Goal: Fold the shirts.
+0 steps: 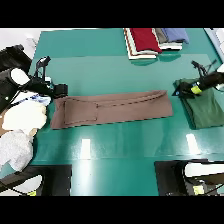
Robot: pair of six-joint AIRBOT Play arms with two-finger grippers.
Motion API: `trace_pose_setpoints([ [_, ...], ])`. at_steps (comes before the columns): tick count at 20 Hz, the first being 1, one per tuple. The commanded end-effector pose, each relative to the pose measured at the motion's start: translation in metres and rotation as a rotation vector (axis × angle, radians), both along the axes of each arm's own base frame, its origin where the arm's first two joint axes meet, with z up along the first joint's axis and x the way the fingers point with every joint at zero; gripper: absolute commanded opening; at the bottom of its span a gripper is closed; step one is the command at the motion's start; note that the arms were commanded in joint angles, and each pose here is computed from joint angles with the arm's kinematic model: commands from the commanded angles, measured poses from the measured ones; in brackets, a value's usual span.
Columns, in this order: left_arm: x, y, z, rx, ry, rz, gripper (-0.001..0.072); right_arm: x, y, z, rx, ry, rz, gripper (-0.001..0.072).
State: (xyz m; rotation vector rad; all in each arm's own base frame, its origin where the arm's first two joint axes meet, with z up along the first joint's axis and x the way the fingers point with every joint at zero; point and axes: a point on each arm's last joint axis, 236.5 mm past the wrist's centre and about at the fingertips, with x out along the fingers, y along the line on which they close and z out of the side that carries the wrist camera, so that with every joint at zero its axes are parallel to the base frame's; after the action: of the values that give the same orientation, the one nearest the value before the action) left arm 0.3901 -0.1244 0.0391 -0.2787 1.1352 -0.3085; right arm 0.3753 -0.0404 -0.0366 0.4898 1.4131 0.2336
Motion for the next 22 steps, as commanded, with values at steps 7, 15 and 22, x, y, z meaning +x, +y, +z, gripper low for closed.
trace_pose_setpoints([
  [7, 0.001, -0.039, 0.020, -0.192, -0.011, -0.022, 0.0024, -0.016, 0.069, -0.057, 0.263, 0.076, 0.030, 0.0350],
  [15, 0.006, -0.115, -0.022, -0.192, -0.005, -0.123, 0.0023, 0.027, 0.089, 0.057, 0.170, -0.204, 0.172, 0.0013],
  [22, -0.001, -0.234, -0.091, -0.157, 0.096, -0.352, 0.0023, 0.038, 0.172, 0.194, 0.163, -0.431, 0.306, 0.0013],
])
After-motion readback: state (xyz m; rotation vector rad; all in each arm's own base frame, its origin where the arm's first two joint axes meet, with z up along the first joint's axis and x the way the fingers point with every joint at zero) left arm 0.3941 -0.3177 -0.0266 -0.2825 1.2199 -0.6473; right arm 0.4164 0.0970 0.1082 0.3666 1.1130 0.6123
